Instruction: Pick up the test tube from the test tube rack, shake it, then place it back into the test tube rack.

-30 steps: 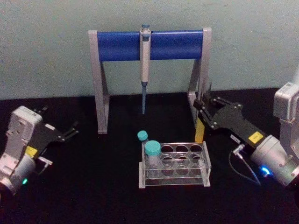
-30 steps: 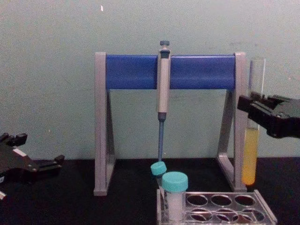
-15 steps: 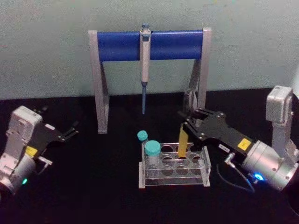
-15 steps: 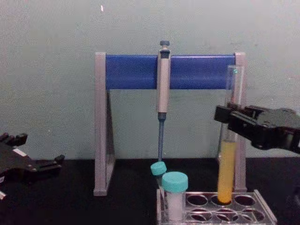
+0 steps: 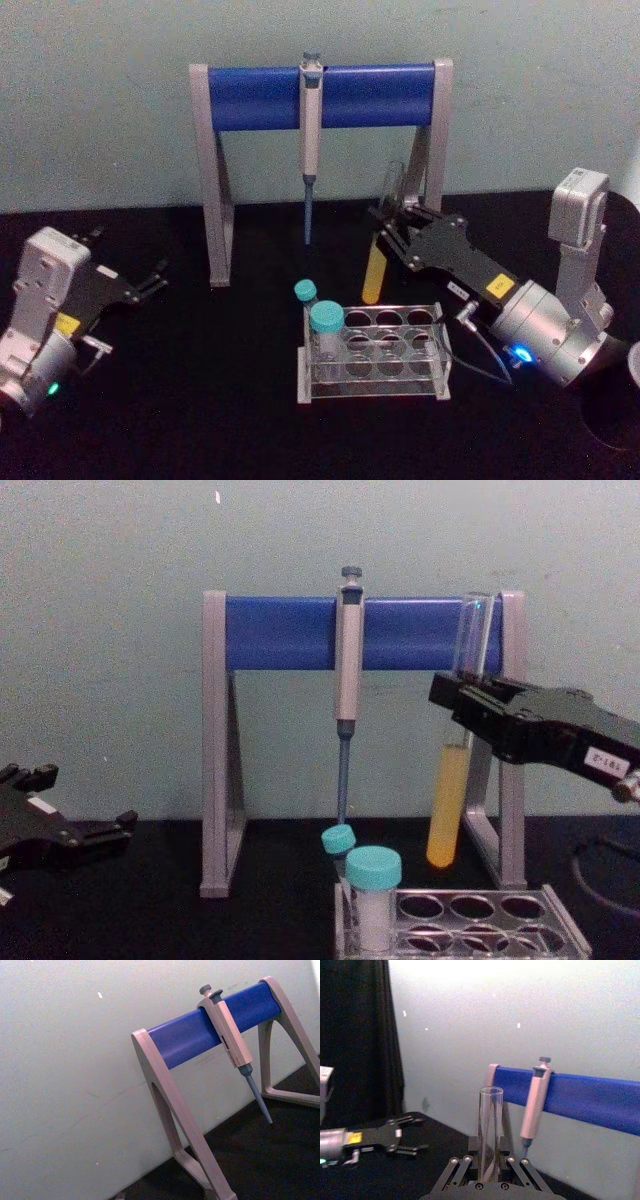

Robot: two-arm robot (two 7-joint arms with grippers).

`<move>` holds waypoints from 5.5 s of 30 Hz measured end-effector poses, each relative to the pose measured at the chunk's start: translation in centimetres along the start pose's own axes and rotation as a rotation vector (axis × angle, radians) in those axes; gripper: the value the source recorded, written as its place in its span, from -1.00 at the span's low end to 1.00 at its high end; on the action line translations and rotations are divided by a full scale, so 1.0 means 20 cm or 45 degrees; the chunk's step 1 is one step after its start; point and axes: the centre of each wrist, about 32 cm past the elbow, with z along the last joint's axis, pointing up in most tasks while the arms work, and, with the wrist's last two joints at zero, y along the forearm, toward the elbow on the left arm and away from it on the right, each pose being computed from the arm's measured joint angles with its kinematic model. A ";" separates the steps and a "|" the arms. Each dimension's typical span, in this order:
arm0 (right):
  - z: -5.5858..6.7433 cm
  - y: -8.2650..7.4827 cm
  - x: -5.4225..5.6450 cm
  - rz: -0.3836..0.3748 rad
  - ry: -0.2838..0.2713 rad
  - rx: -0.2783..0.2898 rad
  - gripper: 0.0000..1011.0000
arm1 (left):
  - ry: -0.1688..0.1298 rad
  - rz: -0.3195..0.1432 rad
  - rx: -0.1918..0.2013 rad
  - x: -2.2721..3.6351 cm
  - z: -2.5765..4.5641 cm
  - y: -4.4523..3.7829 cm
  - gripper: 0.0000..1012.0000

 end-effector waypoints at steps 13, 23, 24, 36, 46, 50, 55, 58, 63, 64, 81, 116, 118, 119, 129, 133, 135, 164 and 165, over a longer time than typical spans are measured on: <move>0.00 -0.01 0.01 -0.106 -0.069 -0.020 -0.55 | 0.000 0.000 0.000 0.000 0.000 0.000 0.99; 0.01 -0.02 0.01 -0.111 -0.076 -0.029 -0.55 | 0.000 0.000 0.000 0.000 0.000 0.000 1.00; 0.00 -0.02 0.01 -0.111 -0.076 -0.029 -0.55 | 0.000 0.000 0.000 0.000 0.000 0.000 1.00; 0.01 -0.02 0.01 -0.109 -0.071 -0.027 -0.55 | 0.000 0.000 0.000 0.000 0.000 0.000 0.99; 0.01 -0.02 0.01 -0.107 -0.069 -0.023 -0.55 | 0.000 0.000 0.000 0.000 0.000 0.000 1.00; 0.01 -0.02 0.01 -0.106 -0.070 -0.022 -0.55 | 0.000 0.000 0.000 0.000 0.000 0.000 1.00; 0.01 -0.02 0.01 -0.101 -0.071 -0.019 -0.55 | 0.000 0.000 0.000 0.000 0.000 0.000 0.99; 0.02 -0.02 0.01 -0.097 -0.070 -0.016 -0.55 | 0.000 0.000 0.000 0.000 0.000 0.000 1.00; 0.02 -0.03 0.01 -0.090 -0.069 -0.013 -0.55 | 0.000 0.000 0.000 0.000 0.000 0.000 1.00; 0.02 -0.03 0.01 -0.087 -0.069 -0.014 -0.55 | 0.000 0.000 0.000 0.000 0.000 0.000 1.00; -0.01 -0.10 -0.03 -0.060 -0.040 -0.070 -0.55 | 0.000 0.000 0.000 0.000 0.000 0.000 1.00; -0.07 -0.07 -0.02 -0.088 -0.048 -0.108 -0.55 | 0.000 0.000 0.000 0.000 0.000 0.000 1.00; -0.08 -0.08 -0.02 -0.090 -0.042 -0.117 -0.55 | 0.000 0.000 0.000 0.000 0.000 0.000 1.00; -0.09 -0.08 -0.02 -0.091 -0.041 -0.119 -0.55 | 0.000 0.000 0.000 0.000 0.000 0.000 1.00; -0.12 -0.08 -0.02 -0.105 -0.022 -0.148 -0.55 | 0.000 0.000 0.000 0.000 0.000 0.000 1.00; -0.13 -0.08 -0.02 -0.111 -0.015 -0.159 -0.55 | 0.000 0.000 0.000 0.000 0.000 0.000 1.00; -0.14 -0.08 -0.02 -0.114 -0.013 -0.163 -0.55 | 0.000 0.000 0.000 0.000 0.000 0.000 1.00; -0.22 -0.10 -0.05 -0.137 0.033 -0.228 -0.55 | 0.000 0.000 0.000 0.000 0.000 0.000 1.00; -0.22 -0.10 -0.05 -0.137 0.034 -0.228 -0.55 | 0.000 0.000 0.000 0.000 0.000 0.000 1.00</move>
